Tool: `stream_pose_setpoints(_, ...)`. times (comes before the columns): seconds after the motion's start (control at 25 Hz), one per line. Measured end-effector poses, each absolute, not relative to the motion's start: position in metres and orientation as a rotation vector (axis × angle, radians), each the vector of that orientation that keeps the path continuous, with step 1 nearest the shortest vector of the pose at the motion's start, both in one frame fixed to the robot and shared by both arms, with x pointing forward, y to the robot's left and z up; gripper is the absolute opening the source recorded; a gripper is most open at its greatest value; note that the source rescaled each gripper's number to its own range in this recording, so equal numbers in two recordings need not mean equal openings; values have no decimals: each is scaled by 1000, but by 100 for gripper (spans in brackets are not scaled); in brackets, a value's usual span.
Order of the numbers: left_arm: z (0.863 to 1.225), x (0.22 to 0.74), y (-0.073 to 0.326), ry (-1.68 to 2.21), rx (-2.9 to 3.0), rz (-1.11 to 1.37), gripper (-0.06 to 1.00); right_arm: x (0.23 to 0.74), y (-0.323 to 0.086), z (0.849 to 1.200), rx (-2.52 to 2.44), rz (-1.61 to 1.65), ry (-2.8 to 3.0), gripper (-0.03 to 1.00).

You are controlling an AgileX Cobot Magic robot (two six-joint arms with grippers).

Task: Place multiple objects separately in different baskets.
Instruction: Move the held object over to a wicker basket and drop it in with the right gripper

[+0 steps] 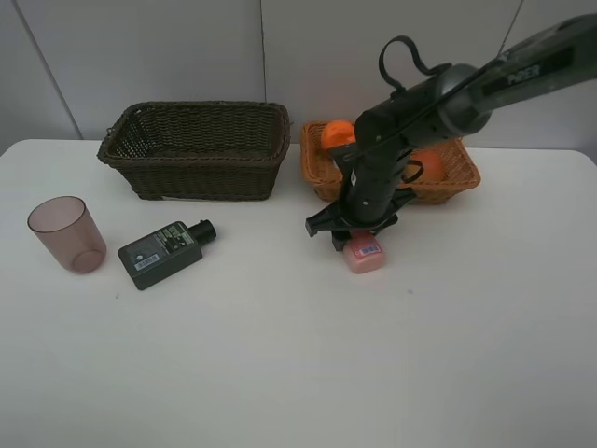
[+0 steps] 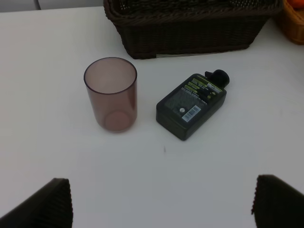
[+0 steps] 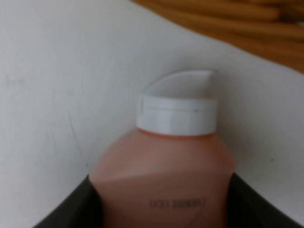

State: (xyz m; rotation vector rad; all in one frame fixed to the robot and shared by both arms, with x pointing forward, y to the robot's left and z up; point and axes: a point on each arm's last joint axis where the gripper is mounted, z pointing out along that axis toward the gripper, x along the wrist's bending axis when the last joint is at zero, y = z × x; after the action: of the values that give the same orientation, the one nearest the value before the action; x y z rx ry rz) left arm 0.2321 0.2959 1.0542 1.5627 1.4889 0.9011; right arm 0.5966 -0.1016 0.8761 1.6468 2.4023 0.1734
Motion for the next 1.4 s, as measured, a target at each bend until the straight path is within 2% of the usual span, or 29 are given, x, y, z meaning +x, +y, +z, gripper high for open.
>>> stream_pose_setpoints(0.32, 1054, 232, 296, 1489, 1563, 901, 98, 592, -103, 882, 1641, 102, 2413, 3)
stream_pose_setpoints(0.76, 1054, 232, 296, 1489, 1563, 901, 98, 550, -63, 934, 1522, 22, 2569, 3)
stream_pose_setpoints(1.04, 1054, 232, 296, 1489, 1563, 901, 98, 560, -25, 987, 1446, 223, 2573, 3)
stream_pose_setpoints(1.4, 1054, 232, 296, 1489, 1563, 901, 98, 612, 21, 1037, 1360, 664, 2407, 3)
